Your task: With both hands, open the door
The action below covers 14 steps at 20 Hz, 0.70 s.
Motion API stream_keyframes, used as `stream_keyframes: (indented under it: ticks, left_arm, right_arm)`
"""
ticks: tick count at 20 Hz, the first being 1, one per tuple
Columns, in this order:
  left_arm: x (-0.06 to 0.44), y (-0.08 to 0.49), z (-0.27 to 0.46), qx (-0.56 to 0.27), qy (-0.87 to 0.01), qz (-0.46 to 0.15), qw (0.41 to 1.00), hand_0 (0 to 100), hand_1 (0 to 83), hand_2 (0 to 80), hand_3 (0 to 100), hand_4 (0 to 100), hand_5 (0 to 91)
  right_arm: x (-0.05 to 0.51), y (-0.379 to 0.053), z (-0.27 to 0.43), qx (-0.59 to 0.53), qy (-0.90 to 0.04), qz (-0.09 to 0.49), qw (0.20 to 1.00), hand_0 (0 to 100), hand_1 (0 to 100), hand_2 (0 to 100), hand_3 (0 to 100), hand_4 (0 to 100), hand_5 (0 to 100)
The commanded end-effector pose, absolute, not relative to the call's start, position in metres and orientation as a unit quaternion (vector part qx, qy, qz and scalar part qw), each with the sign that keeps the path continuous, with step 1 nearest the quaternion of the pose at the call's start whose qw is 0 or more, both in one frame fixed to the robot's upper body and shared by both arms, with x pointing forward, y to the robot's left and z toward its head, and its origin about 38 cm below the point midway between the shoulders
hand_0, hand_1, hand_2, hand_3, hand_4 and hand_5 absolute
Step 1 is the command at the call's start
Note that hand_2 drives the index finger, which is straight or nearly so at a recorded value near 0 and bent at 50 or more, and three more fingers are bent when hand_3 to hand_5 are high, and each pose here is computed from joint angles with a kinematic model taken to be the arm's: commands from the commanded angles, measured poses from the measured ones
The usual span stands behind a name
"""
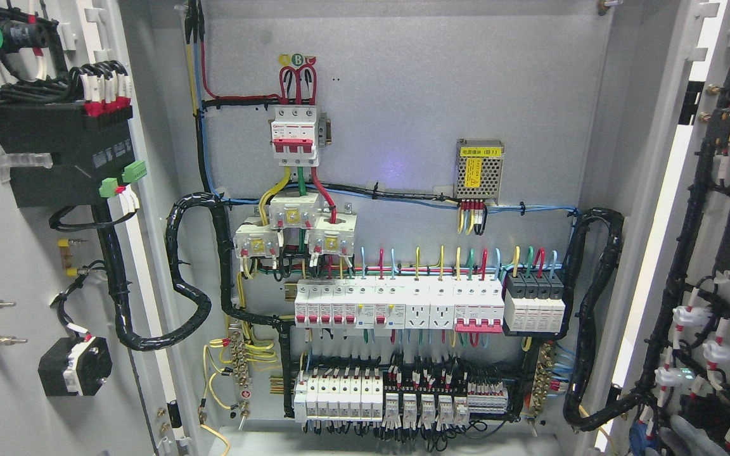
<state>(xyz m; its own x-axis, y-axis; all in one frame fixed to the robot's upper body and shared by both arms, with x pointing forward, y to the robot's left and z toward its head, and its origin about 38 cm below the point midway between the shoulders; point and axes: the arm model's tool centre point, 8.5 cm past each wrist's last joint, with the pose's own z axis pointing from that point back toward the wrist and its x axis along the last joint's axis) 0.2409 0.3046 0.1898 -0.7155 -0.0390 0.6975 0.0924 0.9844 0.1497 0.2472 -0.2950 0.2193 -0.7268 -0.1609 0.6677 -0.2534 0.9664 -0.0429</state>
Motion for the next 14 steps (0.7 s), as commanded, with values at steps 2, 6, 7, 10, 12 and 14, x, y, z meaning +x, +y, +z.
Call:
stream_keyframes:
  ticks: [2, 6, 7, 10, 12, 14]
  left_arm:
    - [0.241, 0.338, 0.201, 0.016, -0.925, -0.084, 0.371, 12, 38.9, 0.0, 0, 0, 0.0]
    - [0.24, 0.346, 0.205, 0.019, -0.927, -0.08, 0.367, 12, 38.9, 0.0, 0, 0, 0.0]
    - [0.24, 0.348, 0.206, 0.018, -0.927, -0.077, 0.366, 12, 38.9, 0.0, 0, 0, 0.0]
    - [0.238, 0.353, 0.208, 0.023, -0.929, -0.071, 0.362, 12, 38.9, 0.0, 0, 0, 0.0]
    - [0.237, 0.358, 0.21, 0.024, -0.931, -0.064, 0.36, 12, 38.9, 0.0, 0, 0, 0.0]
    - [0.237, 0.364, 0.212, 0.028, -0.931, -0.061, 0.358, 12, 38.9, 0.0, 0, 0, 0.0]
  right_arm:
    - [0.25, -0.316, 0.222, 0.085, -0.927, 0.082, 0.355, 5, 0, 0, 0, 0, 0]
    - [0.247, -0.323, 0.224, 0.083, -0.931, 0.073, 0.348, 5, 0, 0, 0, 0, 0]
    - [0.246, -0.327, 0.226, 0.081, -0.932, 0.071, 0.346, 5, 0, 0, 0, 0, 0]
    - [0.244, -0.332, 0.227, 0.081, -0.932, 0.074, 0.345, 5, 0, 0, 0, 0, 0]
    - [0.244, -0.334, 0.226, 0.079, -0.931, 0.082, 0.347, 5, 0, 0, 0, 0, 0]
    - [0.244, -0.335, 0.225, 0.078, -0.931, 0.084, 0.348, 5, 0, 0, 0, 0, 0]
